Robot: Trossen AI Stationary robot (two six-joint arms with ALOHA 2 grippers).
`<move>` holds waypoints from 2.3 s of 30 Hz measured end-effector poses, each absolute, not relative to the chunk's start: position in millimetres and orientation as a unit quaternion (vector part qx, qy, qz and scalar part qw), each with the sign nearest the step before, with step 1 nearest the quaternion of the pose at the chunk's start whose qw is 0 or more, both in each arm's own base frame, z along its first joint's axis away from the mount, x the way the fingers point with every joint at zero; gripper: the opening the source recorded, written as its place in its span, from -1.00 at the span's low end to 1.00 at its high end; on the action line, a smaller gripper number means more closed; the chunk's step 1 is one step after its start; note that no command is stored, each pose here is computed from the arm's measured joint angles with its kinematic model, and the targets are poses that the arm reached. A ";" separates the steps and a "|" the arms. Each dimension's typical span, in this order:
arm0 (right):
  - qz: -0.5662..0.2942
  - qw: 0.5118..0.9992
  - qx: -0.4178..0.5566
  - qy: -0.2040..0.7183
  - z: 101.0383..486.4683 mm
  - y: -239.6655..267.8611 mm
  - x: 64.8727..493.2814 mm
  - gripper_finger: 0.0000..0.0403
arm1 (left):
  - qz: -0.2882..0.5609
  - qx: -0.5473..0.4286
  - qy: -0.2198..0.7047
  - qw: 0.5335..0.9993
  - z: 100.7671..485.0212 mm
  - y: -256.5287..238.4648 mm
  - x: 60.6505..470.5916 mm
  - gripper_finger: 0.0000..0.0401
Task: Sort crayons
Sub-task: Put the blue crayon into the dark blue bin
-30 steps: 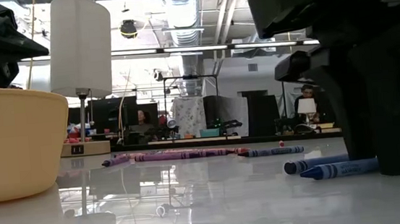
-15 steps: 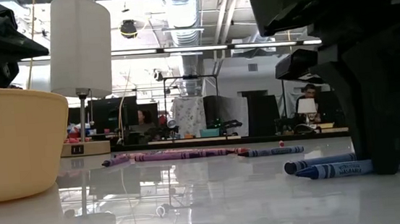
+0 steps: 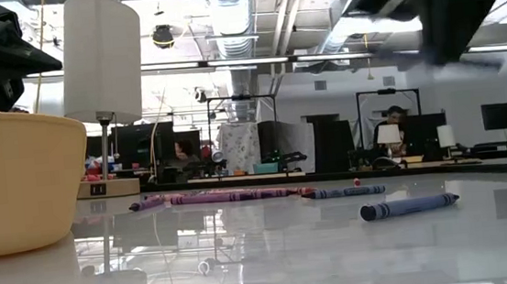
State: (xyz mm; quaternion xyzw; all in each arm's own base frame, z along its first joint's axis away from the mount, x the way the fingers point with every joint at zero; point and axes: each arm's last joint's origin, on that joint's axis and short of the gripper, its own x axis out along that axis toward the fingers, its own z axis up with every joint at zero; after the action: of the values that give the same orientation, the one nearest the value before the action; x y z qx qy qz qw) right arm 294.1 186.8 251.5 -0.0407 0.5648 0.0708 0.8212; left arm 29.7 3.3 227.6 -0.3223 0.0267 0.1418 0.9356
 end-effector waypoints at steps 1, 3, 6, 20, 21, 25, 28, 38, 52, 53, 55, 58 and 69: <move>0.064 0.814 -0.040 0.576 257.4 184.3 286.5 -0.99 | 0.140 -0.323 0.028 0.936 227.5 3.2 29.8 -1.00; 0.041 0.791 -0.043 0.609 263.9 179.5 270.1 -0.99 | 0.140 -0.323 0.029 0.936 227.5 3.1 29.8 -1.00; -0.002 0.752 -0.048 0.658 270.6 172.4 247.3 -0.99 | 0.140 -0.323 0.029 0.936 227.5 3.1 29.8 -1.00; 0.058 0.665 -0.179 0.722 258.6 193.0 217.9 -0.99 | 0.143 -0.319 0.027 0.937 227.1 3.6 29.6 -1.00; 0.065 0.660 -0.190 0.724 255.8 195.6 217.7 -0.99 | 0.144 -0.318 0.026 0.937 227.1 3.7 29.6 -1.00; 0.086 0.634 -0.221 0.737 239.3 206.0 220.5 -0.99 | 0.144 -0.318 0.026 0.937 227.1 3.7 29.5 -1.00; 0.108 0.608 -0.233 0.751 225.6 213.2 222.9 -0.99 | 0.144 -0.318 0.026 0.937 227.1 3.7 29.6 -1.00; 0.140 0.592 -0.253 0.752 203.9 227.1 227.4 -0.99 | 0.144 -0.318 0.026 0.937 227.1 3.7 29.6 -1.00; 0.159 0.605 -0.251 0.739 197.0 229.6 228.7 -0.99 | 0.146 -0.315 0.025 0.937 227.1 3.9 29.5 -1.00; 0.157 0.602 -0.252 0.741 193.6 228.4 227.5 -0.99 | 0.146 -0.315 0.025 0.937 227.1 3.9 29.5 -1.00; 0.155 0.598 -0.254 0.744 186.7 226.2 225.1 -0.99 | 0.146 -0.315 0.025 0.937 227.1 3.9 29.5 -1.00; 0.151 0.590 -0.257 0.750 181.9 223.5 222.5 -0.99 | 0.146 -0.316 0.025 0.937 227.1 3.9 29.5 -1.00; 0.153 0.598 -0.252 0.746 171.6 220.9 222.8 -0.97 | 0.147 -0.317 0.023 0.937 227.2 4.0 29.5 -1.00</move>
State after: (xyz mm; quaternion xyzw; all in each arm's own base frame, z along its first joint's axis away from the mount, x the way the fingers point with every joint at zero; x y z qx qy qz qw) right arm 222.8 220.9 171.6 -0.2516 0.7458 0.1527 0.5976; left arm 29.5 4.0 227.2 -0.3168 0.0227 0.1471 0.9367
